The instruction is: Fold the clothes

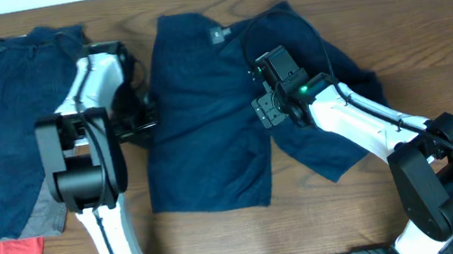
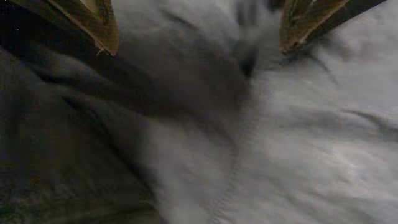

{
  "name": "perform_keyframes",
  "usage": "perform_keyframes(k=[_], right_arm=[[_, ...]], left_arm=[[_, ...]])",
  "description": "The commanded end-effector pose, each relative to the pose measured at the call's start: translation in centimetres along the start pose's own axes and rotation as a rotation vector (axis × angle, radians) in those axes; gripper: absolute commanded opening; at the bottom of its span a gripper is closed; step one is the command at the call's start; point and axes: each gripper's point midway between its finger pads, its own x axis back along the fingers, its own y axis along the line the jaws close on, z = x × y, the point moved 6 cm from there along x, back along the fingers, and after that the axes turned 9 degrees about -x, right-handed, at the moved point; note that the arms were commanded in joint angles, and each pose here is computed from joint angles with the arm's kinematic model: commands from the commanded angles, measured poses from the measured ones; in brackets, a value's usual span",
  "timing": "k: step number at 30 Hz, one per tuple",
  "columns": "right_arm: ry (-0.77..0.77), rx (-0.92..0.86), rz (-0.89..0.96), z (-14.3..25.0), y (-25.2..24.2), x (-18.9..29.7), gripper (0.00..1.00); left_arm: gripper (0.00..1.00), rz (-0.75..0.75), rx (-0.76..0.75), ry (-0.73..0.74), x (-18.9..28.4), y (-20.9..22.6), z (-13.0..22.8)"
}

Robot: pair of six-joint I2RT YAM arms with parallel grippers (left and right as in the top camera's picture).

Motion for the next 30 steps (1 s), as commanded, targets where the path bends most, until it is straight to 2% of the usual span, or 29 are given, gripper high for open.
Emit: perform_keyframes(k=[1, 8, 9, 11, 12, 13, 20, 24, 30], right_arm=[[-0.029, -0.011, -0.038, -1.7, 0.8, 1.0, 0.80], [-0.081, 0.005, -0.068, -4.7, 2.3, 3.4, 0.81], [-0.092, 0.008, -0.081, -5.1, 2.6, 3.7, 0.82], [-0.118, 0.016, -0.101, -5.9, 3.3, 4.4, 0.82], [-0.128, 0.019, -0.106, -6.2, 3.6, 4.5, 0.82], [-0.143, 0.024, -0.103, -6.5, 3.7, 4.7, 0.82], [-0.242, 0.039, -0.044, -8.4, 3.0, 4.1, 0.85], [-0.226, 0.017, -0.010, -8.6, 1.3, 2.1, 0.87], [-0.203, -0.126, -0.019, -8.9, -2.5, -0.1, 0.87]], left_arm=[[0.06, -0.066, 0.130, 0.014, 1.0, 3.1, 1.1], [0.06, -0.048, 0.170, -0.092, 4.5, 4.8, 2.6], [0.17, -0.049, 0.163, -0.105, 4.9, 4.8, 2.8], [0.57, -0.051, 0.157, -0.120, 5.3, 4.6, 2.9], [0.68, -0.053, 0.153, -0.123, 5.3, 4.5, 2.9], [0.74, -0.053, 0.150, -0.124, 5.3, 4.4, 2.9], [0.77, -0.056, 0.148, -0.210, 6.6, 4.4, 2.4], [0.78, -0.062, 0.142, -0.336, 9.0, 4.2, 2.5], [0.78, -0.067, 0.121, -0.534, 12.3, 3.6, 2.0]])
